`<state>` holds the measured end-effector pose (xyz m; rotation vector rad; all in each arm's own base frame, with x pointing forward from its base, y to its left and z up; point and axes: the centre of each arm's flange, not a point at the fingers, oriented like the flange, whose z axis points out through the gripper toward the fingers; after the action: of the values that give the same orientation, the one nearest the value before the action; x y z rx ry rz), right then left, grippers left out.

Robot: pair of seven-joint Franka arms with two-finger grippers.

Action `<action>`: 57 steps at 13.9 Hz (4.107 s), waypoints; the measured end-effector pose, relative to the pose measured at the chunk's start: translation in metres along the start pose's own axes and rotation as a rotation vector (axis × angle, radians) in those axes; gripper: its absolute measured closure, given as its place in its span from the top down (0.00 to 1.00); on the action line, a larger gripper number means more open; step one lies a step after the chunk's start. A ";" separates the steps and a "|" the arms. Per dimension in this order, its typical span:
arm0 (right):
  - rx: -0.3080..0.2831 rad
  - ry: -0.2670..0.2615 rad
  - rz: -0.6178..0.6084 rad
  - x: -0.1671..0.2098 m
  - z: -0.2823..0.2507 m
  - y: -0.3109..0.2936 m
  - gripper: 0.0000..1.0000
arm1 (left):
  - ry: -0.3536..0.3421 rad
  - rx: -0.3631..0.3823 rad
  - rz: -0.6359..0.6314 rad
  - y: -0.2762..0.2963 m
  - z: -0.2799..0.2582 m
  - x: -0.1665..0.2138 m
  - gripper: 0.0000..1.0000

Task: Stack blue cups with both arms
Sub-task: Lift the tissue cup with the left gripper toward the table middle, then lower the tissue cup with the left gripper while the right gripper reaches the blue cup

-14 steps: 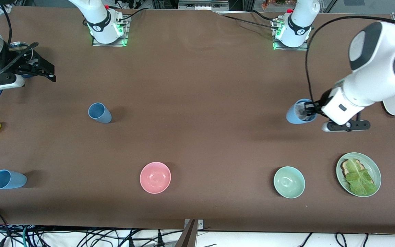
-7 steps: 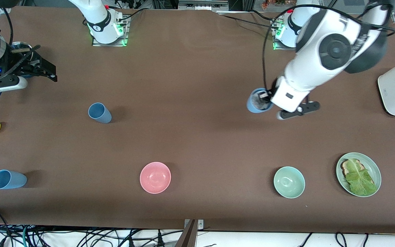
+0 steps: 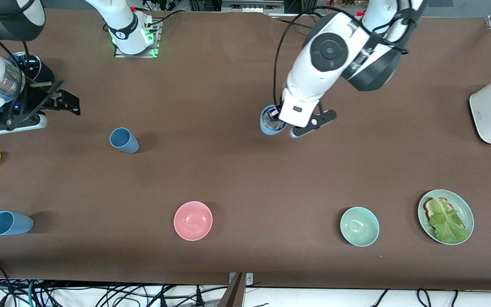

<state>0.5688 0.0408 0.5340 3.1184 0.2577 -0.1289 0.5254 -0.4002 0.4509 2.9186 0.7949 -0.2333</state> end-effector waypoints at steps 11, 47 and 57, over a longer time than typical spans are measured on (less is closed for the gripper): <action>0.001 0.009 0.044 -0.003 0.091 0.025 1.00 | 0.092 -0.051 -0.107 0.043 0.104 0.001 0.06; -0.011 0.037 0.053 -0.018 0.277 0.020 0.89 | 0.114 -0.097 -0.157 0.057 0.230 0.011 1.00; -0.002 0.039 0.072 -0.017 0.280 0.020 0.32 | 0.160 -0.124 -0.119 0.063 0.209 0.010 1.00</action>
<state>0.5323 0.0136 0.2564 3.1263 0.1448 -0.0671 0.5411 -0.4796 0.2481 2.8024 0.9707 0.0395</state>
